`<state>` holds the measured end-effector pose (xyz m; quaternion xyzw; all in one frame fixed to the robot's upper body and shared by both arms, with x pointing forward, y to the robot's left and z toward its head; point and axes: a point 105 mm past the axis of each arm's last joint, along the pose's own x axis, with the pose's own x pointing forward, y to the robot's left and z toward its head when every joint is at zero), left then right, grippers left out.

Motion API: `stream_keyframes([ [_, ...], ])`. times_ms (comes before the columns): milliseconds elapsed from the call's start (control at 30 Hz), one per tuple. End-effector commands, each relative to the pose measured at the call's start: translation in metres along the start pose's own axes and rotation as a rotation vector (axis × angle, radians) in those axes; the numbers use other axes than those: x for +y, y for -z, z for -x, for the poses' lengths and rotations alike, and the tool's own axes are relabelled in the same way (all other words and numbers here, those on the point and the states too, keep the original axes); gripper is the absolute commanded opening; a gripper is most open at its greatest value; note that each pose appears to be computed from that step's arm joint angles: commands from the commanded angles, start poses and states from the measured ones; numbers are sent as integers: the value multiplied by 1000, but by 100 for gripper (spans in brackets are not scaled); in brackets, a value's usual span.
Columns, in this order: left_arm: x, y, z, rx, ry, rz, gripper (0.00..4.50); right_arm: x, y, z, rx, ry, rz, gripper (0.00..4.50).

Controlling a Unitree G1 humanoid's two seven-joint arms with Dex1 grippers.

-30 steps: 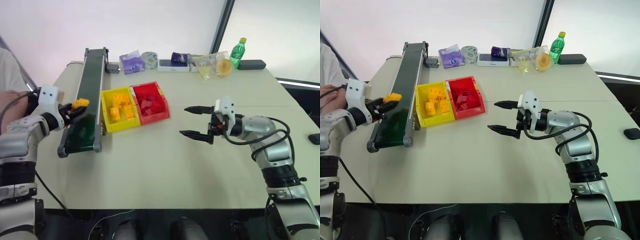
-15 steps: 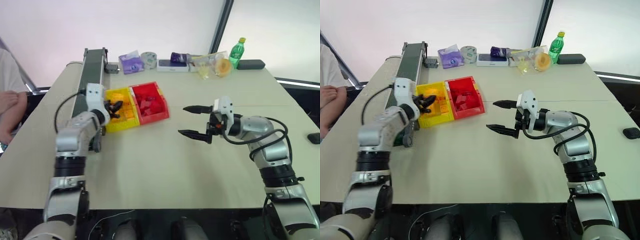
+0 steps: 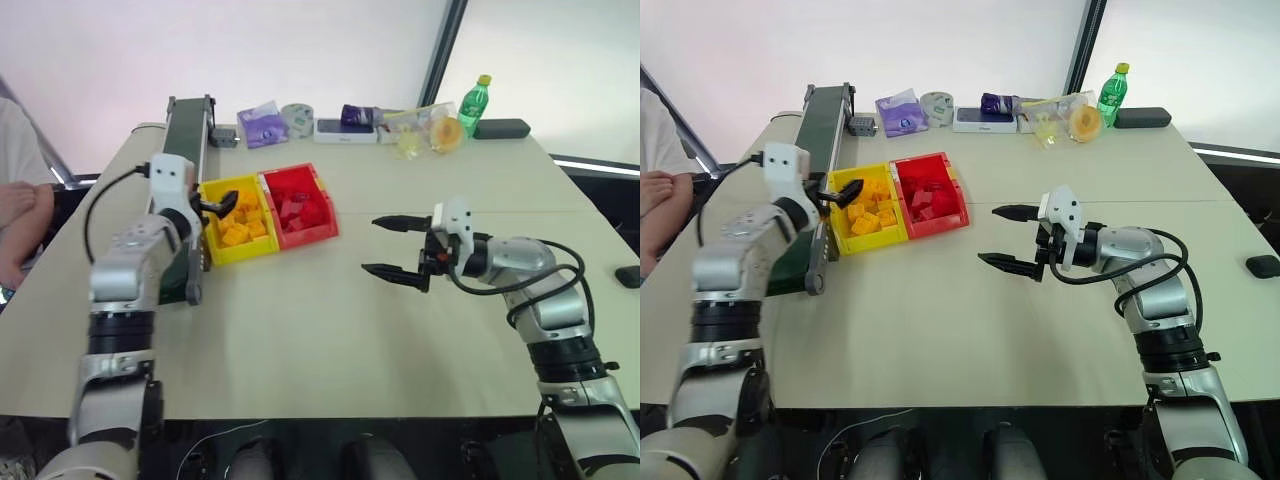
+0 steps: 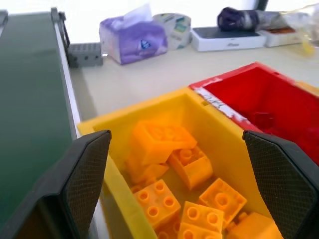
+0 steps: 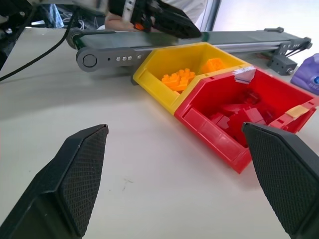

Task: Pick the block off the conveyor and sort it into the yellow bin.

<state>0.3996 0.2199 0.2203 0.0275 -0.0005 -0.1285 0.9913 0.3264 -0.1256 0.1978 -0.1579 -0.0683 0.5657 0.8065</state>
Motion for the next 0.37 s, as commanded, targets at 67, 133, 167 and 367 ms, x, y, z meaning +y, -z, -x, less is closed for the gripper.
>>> stream_keyframes([
  [67,24,-34,42,-100,31,-21,444,-5,-14,5,-28,8,47,450],
  [133,41,-27,60,-50,9,-51,444,-10,-16,6,-27,14,54,450],
  [167,47,-27,68,-54,12,-36,444,-11,-16,7,-23,15,58,450],
  [367,66,-21,97,-46,10,-74,444,-12,-15,7,-18,4,64,450],
])
